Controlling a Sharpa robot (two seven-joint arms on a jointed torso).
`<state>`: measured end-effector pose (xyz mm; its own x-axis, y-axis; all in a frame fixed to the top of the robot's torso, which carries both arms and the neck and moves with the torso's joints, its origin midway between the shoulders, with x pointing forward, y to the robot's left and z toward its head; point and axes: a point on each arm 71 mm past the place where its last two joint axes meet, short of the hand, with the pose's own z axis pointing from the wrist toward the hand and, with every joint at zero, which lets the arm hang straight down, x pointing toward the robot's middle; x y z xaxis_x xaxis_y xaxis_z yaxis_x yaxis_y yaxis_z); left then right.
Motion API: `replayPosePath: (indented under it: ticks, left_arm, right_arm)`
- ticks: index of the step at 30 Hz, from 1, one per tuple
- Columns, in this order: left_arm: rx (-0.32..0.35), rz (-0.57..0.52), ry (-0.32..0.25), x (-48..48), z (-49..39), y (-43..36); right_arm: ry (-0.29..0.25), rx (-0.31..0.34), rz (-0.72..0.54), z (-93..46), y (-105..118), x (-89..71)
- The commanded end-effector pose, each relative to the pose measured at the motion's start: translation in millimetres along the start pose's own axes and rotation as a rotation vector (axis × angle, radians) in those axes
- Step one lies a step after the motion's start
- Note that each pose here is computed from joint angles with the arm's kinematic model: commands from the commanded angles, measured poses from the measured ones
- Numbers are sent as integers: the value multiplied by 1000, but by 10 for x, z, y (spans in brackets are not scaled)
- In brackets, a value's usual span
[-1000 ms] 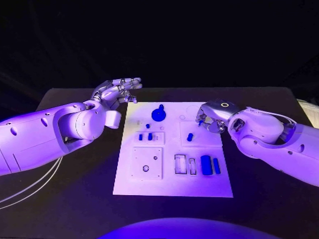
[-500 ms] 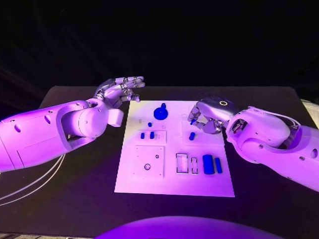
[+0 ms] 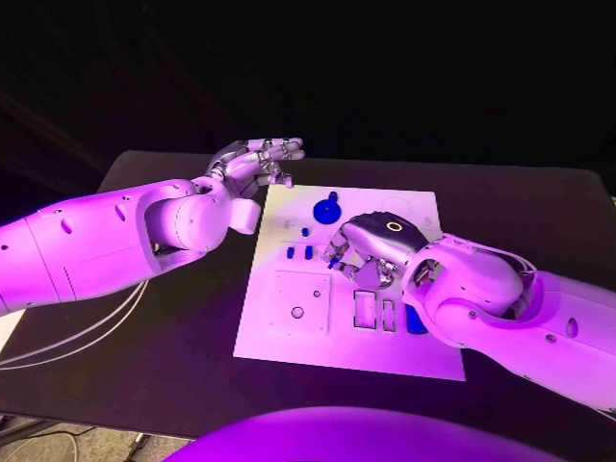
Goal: Assemble the parts on the task board
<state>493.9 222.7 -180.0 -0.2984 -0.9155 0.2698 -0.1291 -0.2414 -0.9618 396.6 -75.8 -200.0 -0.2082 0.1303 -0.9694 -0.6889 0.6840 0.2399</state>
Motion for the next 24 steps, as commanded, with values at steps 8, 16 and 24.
replayPosePath:
  ticks: [8,16,24]
  left_arm:
    - [0,-8,41,76,0,3]
    - [-2,-8,45,86,6,7]
    - [-4,-8,47,94,12,12]
  right_arm:
    - [80,-26,13,64,53,274]
    - [108,-33,16,82,89,351]
    - [126,-38,19,93,121,407]
